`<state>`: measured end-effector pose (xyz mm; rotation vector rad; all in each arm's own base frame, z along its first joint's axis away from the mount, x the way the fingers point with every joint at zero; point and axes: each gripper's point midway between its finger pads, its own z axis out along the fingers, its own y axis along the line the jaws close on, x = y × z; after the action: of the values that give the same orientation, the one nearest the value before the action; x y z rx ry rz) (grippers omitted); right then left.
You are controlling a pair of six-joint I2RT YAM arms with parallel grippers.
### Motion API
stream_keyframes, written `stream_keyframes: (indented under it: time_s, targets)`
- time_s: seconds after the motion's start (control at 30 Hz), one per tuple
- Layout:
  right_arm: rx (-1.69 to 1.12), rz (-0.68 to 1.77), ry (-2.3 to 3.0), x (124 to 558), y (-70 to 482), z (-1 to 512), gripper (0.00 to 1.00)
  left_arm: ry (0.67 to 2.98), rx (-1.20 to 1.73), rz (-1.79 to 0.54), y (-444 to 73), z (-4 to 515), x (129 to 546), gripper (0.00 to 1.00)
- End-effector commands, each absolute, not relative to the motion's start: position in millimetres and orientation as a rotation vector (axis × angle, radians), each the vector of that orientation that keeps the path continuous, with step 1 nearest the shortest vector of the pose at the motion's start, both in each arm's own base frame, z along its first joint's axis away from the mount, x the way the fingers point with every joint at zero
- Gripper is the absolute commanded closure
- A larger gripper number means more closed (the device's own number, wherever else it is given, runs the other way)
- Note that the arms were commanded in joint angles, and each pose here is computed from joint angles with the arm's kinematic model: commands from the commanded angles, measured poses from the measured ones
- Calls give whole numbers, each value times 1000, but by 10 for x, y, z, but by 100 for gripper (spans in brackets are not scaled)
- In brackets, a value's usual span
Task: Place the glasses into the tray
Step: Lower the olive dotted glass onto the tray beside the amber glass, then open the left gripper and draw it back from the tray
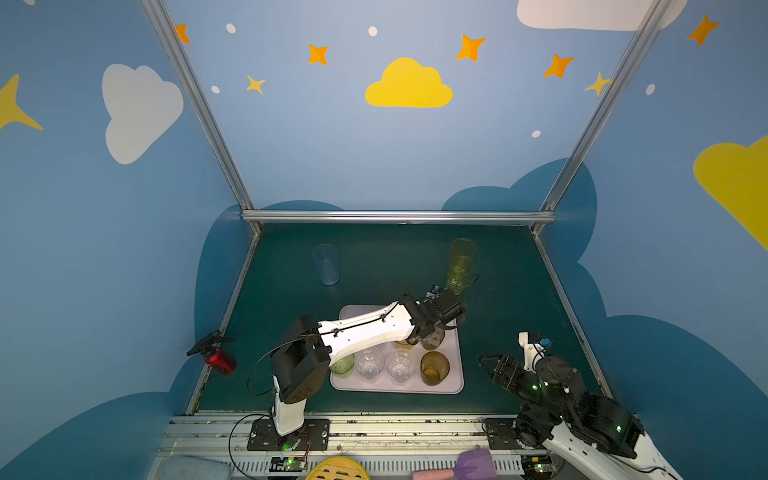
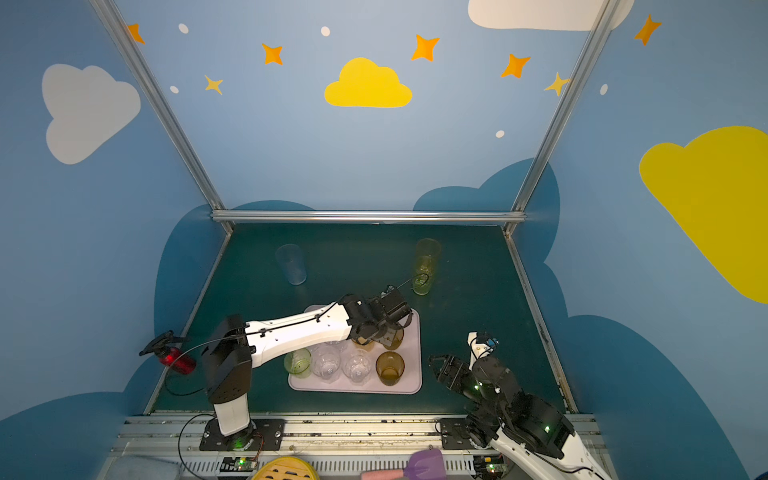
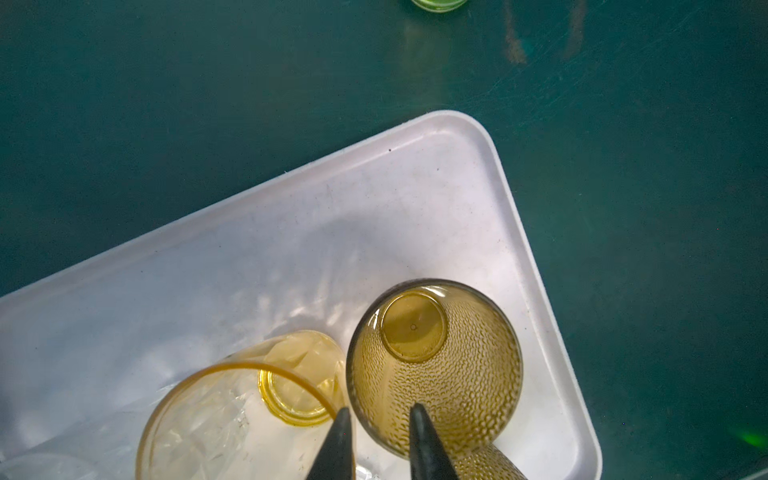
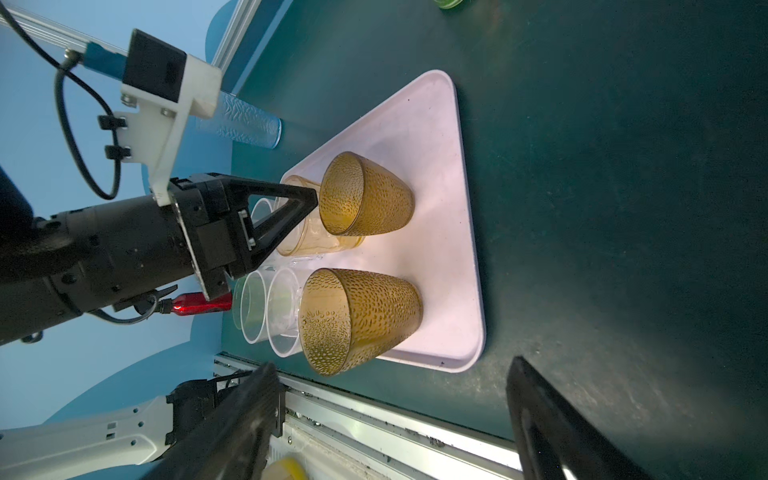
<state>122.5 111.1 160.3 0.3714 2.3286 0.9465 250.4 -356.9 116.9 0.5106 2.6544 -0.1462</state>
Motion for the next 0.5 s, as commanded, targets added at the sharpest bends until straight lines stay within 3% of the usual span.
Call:
stream_keyframes:
  time_s: [0.0, 0.27, 0.33, 0.47]
  targets:
    - [393, 943, 2319, 1212, 1060, 1622, 15, 2619, 483, -168, -3565, 1380, 2528, 61]
    - [394, 946, 2315, 1213, 1060, 1651, 15, 2525, 440, -121, -3425, 1653, 2646, 19]
    - [386, 944, 2316, 1213, 1064, 1665, 15, 2500, 433, -124, -3385, 1745, 2667, 3]
    - [372, 929, 2317, 1228, 1067, 1714, 15, 2446, 401, -114, -3267, 1943, 2730, 0]
